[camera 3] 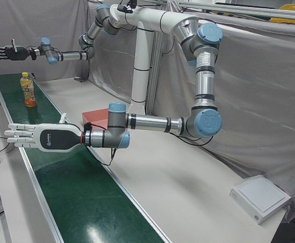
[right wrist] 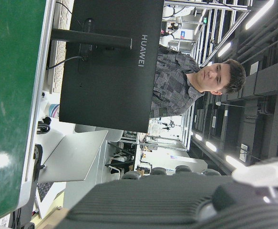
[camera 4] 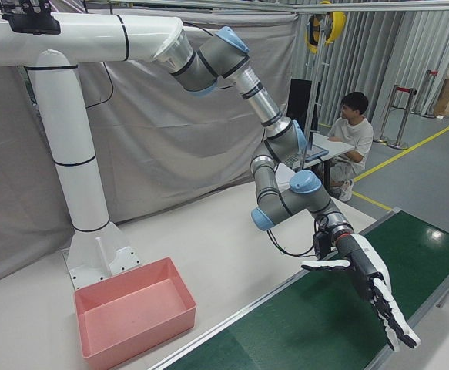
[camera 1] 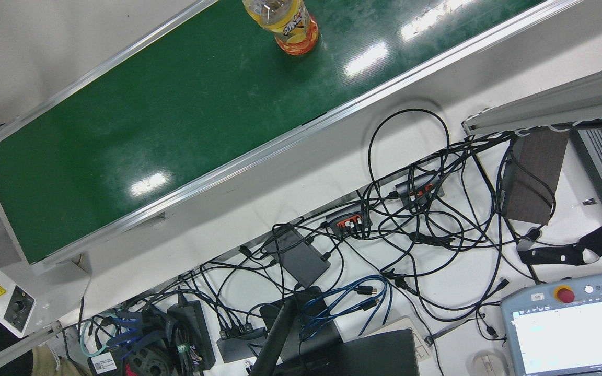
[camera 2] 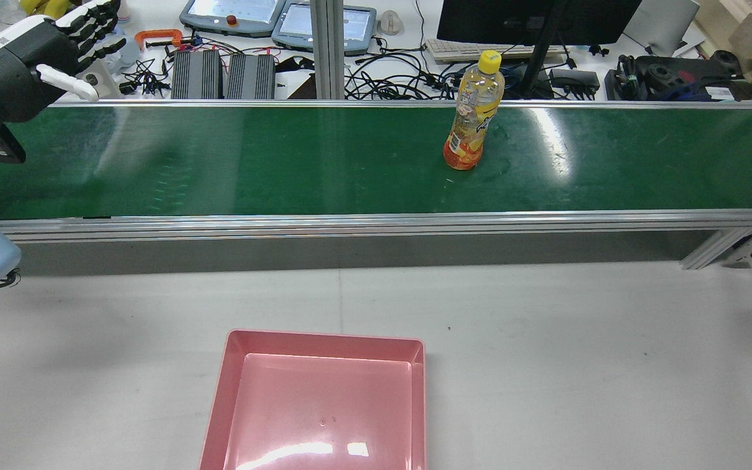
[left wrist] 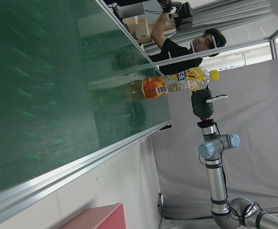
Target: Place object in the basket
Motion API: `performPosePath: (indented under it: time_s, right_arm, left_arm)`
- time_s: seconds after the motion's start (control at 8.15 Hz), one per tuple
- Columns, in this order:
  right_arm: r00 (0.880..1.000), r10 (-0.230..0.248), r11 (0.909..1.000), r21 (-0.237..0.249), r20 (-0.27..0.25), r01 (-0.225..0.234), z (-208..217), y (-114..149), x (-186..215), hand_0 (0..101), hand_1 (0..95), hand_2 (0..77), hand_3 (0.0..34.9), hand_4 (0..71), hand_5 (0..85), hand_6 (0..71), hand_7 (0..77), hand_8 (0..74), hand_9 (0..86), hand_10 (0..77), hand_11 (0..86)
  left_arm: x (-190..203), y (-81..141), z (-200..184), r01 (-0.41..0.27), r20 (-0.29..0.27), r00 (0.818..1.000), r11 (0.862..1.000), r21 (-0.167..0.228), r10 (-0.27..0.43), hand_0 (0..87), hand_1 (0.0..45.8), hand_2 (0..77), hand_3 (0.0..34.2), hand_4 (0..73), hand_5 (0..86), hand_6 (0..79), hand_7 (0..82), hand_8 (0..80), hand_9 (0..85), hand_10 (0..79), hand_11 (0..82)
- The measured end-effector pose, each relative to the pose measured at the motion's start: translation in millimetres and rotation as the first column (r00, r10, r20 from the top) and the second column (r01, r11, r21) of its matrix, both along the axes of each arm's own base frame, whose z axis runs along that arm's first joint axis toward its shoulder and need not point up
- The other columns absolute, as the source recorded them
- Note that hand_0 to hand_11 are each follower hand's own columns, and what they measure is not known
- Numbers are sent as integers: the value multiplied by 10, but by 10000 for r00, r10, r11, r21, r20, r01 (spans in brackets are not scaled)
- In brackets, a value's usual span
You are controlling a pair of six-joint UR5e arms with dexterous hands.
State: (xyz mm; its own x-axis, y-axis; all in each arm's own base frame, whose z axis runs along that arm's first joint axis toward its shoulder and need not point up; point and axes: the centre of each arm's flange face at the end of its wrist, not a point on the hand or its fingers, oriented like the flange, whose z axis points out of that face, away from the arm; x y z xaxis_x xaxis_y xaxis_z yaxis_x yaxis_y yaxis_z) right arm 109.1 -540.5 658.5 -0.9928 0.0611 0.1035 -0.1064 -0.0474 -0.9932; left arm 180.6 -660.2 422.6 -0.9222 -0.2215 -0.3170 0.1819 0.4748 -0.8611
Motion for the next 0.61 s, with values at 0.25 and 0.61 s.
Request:
performPosePath:
  time_s: [0.25, 0.61]
  right_arm:
    - [10000, 0, 10000, -2, 0, 0, 1, 0, 0, 2, 0, 5, 3, 0, 0, 0, 5, 0, 0, 0, 0]
    - [10000, 1, 10000, 0, 0, -1, 0, 0, 0, 2, 0, 5, 3, 0, 0, 0, 5, 0, 0, 0, 0]
  left_arm:
    - [6, 0, 2, -7, -1, 10000, 10000, 4, 7, 542, 87, 0, 0, 33, 76, 11, 5, 0, 11, 49, 93]
    - [22, -10, 15, -21, 10, 10000, 10000, -17, 21, 540, 87, 0, 0, 27, 76, 11, 5, 0, 11, 54, 76]
